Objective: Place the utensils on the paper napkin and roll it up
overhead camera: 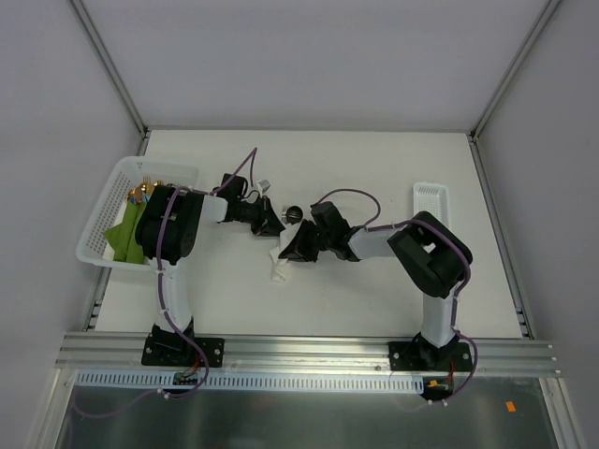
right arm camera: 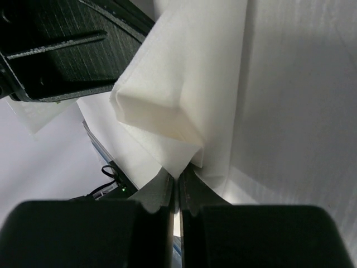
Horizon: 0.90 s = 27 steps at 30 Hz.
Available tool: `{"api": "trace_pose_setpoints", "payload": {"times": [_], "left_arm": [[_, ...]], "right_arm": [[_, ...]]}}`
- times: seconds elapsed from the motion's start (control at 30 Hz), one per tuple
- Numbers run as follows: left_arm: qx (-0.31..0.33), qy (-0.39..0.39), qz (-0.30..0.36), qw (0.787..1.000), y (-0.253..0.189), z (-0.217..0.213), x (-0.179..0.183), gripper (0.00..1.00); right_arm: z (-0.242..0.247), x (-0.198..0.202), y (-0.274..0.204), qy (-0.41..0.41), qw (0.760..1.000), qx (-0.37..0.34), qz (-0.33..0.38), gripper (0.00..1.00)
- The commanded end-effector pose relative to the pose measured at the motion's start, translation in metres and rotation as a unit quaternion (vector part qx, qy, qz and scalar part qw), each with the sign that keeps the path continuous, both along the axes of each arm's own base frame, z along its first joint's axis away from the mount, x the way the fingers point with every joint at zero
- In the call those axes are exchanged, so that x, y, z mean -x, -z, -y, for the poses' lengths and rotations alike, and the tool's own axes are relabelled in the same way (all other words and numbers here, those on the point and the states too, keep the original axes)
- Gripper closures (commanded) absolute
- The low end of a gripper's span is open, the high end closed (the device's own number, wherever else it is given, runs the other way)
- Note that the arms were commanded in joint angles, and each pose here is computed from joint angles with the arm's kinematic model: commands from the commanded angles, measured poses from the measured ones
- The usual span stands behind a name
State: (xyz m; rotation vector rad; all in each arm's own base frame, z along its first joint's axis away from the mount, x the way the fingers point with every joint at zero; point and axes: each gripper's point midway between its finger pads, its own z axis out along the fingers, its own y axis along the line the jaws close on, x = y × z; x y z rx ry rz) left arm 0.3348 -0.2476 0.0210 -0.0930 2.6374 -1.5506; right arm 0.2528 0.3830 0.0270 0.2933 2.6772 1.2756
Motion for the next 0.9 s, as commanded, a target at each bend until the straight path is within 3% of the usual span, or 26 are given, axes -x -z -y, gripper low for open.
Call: {"api": "trace_pose_setpoints", "payload": {"times": [0.0,0.13,0.33,0.37,0.57,0.77,0.87], "left_arm": [[-0.086,-0.026,-0.028,0.996,0.041,-0.015,0.009,1.0],[-0.077,-0.03,-0.023,0.996,0.033,-0.015,0.002,1.0],[-0.066,-0.045,0.024,0.996,-0.006,-0.022,-0.021,0.95],[-0.065,-0.047,0.037,0.996,-0.013,-0.023,-0.026,0.94],[-0.098,-0.066,0.09,0.989,-0.052,-0.047,-0.046,0.87],[-0.123,-0.065,0.138,0.981,-0.08,-0.058,-0.055,0.86],[-0.105,-0.042,0.154,0.982,-0.093,-0.05,-0.053,0.85]], "right_arm": [[-0.003,0.007,0.021,-0.003,1.0,0.016,-0.018,1.0],[0.001,0.011,0.033,-0.001,0.999,0.026,-0.034,0.95],[0.007,0.019,0.05,-0.001,0.998,0.041,-0.057,0.77],[0.007,0.02,0.051,-0.002,0.997,0.043,-0.059,0.7],[0.007,0.018,0.049,-0.005,0.997,0.047,-0.054,0.49],[0.007,0.016,0.048,-0.009,0.997,0.051,-0.05,0.42],[0.006,0.017,0.048,-0.013,0.997,0.052,-0.048,0.37]]}}
